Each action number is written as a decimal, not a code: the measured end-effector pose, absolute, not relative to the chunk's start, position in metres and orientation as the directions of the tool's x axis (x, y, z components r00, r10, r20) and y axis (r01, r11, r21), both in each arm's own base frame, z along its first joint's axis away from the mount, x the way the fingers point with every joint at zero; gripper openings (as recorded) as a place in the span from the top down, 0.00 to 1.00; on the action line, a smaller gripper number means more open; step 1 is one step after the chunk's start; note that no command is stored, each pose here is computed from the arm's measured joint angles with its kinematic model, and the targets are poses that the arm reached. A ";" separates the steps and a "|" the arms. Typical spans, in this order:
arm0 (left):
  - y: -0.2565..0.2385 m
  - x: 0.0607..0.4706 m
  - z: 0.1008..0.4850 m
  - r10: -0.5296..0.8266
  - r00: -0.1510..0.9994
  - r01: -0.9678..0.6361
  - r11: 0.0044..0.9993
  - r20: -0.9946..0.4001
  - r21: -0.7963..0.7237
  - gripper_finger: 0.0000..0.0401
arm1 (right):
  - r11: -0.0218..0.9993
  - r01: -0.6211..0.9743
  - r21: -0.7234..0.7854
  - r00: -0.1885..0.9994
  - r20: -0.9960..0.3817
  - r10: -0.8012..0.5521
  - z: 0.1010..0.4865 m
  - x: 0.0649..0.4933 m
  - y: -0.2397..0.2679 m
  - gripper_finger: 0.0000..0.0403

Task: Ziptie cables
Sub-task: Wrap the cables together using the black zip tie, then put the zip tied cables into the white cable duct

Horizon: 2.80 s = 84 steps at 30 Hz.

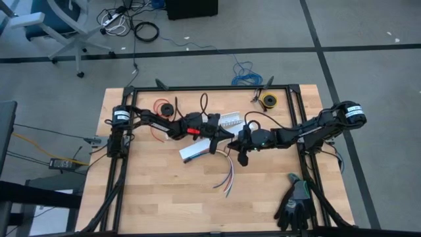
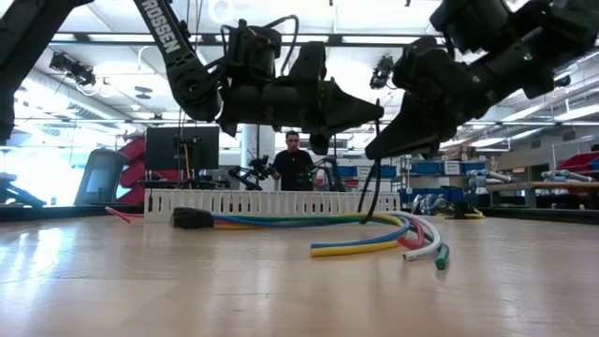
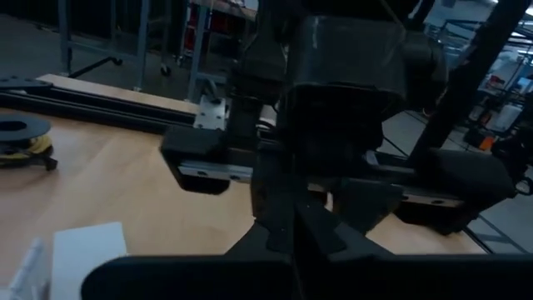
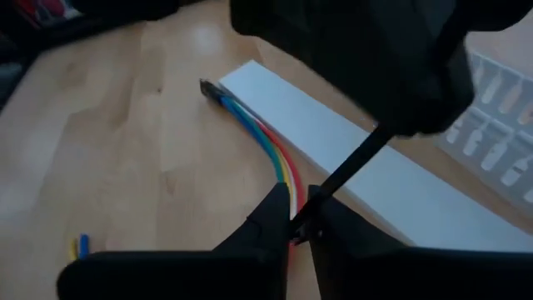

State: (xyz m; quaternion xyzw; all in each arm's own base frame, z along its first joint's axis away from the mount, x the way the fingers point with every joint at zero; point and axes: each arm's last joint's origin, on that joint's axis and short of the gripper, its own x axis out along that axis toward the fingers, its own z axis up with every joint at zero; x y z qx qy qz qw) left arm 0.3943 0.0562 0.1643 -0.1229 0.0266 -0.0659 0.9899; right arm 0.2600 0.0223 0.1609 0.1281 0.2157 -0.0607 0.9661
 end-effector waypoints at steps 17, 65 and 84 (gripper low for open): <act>0.074 0.388 0.183 -0.107 0.994 0.112 0.968 0.032 -0.226 1.00 | 0.944 0.222 0.243 0.911 -0.398 -0.111 0.141 0.256 0.029 0.91; 0.120 0.376 0.191 0.056 0.993 -0.035 0.981 0.104 -0.190 1.00 | 0.906 0.244 0.346 0.877 -0.478 -0.053 0.080 0.268 0.043 0.92; 0.105 0.379 0.182 -0.223 0.975 0.220 0.954 0.007 -0.206 0.71 | 0.924 0.179 0.339 0.910 -0.415 -0.024 0.086 0.271 0.044 0.82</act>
